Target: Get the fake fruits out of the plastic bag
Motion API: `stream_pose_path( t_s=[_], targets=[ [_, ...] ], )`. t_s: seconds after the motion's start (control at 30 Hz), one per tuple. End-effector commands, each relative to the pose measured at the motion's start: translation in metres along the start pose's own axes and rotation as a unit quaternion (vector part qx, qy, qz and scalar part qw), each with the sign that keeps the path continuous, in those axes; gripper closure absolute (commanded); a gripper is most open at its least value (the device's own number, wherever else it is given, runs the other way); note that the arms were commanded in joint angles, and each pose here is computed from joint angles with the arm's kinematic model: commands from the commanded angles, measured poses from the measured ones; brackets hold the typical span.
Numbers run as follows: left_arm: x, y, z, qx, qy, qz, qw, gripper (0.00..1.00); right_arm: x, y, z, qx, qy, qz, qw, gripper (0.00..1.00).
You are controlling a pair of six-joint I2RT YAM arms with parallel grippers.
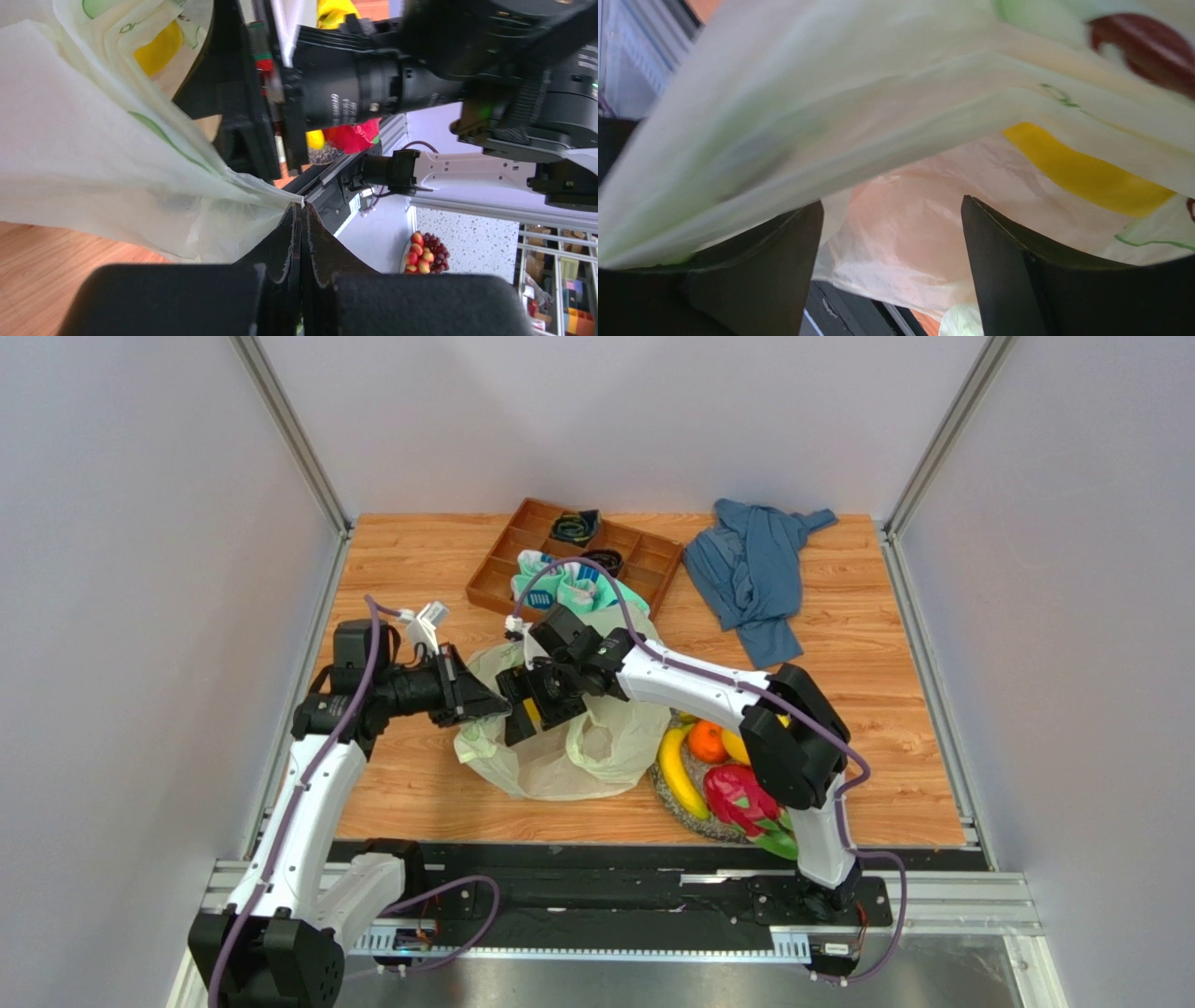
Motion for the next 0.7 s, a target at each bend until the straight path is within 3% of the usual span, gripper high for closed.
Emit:
stream_pose_path(
  t_s=[0.0, 0.07, 0.13, 0.33, 0.67],
  targets=[
    [-0.011, 0.013, -0.004, -0.018, -0.025, 0.022, 0.999, 1.00, 0.003, 0.028, -0.011, -0.062, -0.037, 0.096, 0.993, 0.14],
    [-0.011, 0.013, -0.003, -0.018, -0.027, 0.020, 0.999, 1.00, -0.007, 0.034, -0.009, -0.076, -0.059, 0.119, 0.988, 0.04],
    [-0.010, 0.012, -0.003, -0.017, -0.028, 0.019, 0.999, 1.00, -0.010, 0.043, -0.007, -0.096, -0.070, 0.139, 0.983, 0.00],
    [-0.008, 0.010, -0.002, -0.013, -0.026, 0.014, 0.999, 1.00, -0.018, 0.068, 0.011, -0.135, -0.105, 0.155, 0.973, 0.00],
    [-0.005, 0.015, 0.000, -0.008, -0.024, 0.012, 1.000, 1.00, -0.038, 0.074, 0.030, -0.140, -0.141, 0.183, 0.963, 0.00]
  ],
)
Point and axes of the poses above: each gripper's point midway between its finger pads, its own z axis out along the fingers, its own x axis along the line the jaws close on, y = z × x, the point moved 7 cm from there along -z, back along the fingers, and after that the axes turned 13 degrees about z, right-handed, at the moved point
